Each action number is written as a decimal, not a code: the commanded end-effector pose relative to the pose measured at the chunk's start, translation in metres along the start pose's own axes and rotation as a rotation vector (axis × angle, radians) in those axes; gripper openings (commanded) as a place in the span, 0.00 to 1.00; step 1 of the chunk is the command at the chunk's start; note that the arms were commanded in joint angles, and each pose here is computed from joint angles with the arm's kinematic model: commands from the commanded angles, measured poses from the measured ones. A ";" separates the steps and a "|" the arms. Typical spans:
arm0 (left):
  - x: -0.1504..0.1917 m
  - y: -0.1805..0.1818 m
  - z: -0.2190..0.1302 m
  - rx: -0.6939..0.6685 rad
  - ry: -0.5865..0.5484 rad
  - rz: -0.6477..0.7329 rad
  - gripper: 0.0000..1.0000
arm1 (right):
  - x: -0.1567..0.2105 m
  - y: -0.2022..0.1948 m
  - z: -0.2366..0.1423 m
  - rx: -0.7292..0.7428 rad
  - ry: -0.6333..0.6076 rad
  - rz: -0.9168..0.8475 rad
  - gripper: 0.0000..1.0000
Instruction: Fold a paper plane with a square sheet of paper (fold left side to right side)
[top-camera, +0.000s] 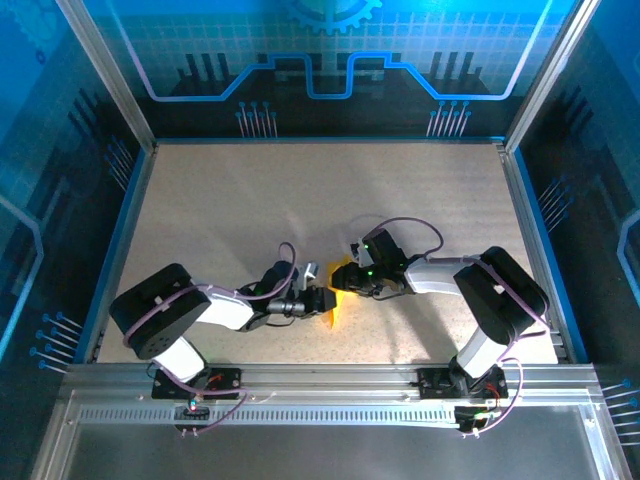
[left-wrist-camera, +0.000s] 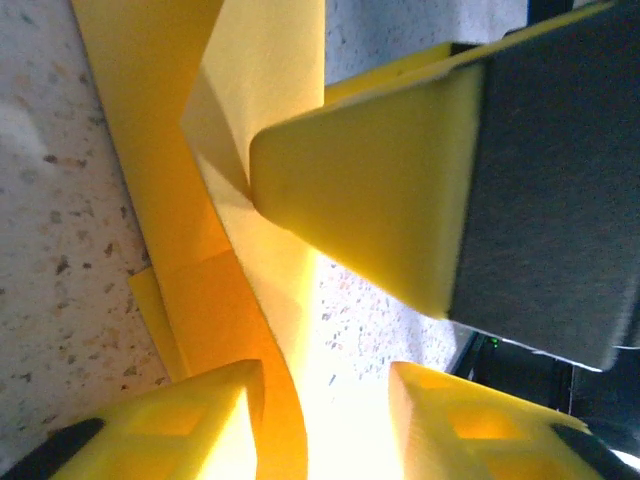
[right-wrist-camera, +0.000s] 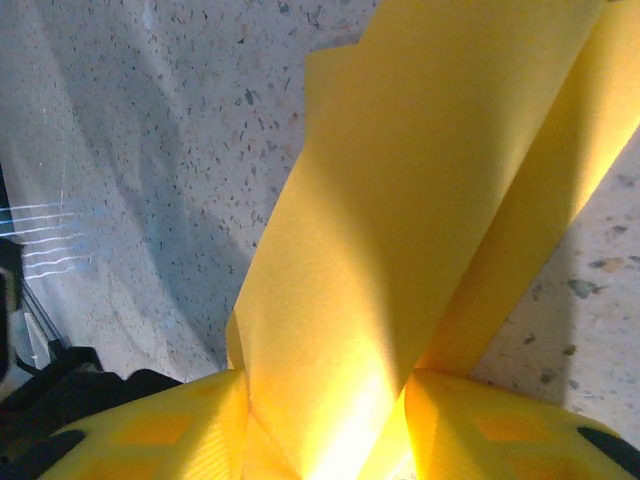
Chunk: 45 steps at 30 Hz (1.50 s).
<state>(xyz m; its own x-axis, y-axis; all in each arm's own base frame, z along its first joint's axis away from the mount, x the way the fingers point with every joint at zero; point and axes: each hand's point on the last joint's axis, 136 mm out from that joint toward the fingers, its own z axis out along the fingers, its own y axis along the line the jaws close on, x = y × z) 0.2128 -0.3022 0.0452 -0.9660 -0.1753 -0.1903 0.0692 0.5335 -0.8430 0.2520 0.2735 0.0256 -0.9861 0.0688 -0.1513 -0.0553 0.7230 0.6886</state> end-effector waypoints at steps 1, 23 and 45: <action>-0.001 0.012 -0.010 -0.049 -0.013 0.010 0.43 | 0.016 -0.023 0.008 0.097 0.049 0.016 0.46; -0.020 0.016 0.008 -0.059 -0.011 0.001 0.30 | 0.016 -0.024 0.006 0.118 0.056 0.011 0.46; -0.017 0.028 0.009 -0.093 -0.010 -0.013 0.07 | 0.018 -0.028 0.007 0.130 0.064 0.012 0.46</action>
<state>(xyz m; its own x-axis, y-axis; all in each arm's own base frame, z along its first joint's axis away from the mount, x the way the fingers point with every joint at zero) 0.2309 -0.2948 0.0236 -0.9677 -0.1880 -0.1679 0.0243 0.5933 -0.8046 0.2519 0.2733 0.0244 -0.9873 0.0561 -0.1485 -0.0590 0.7389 0.6712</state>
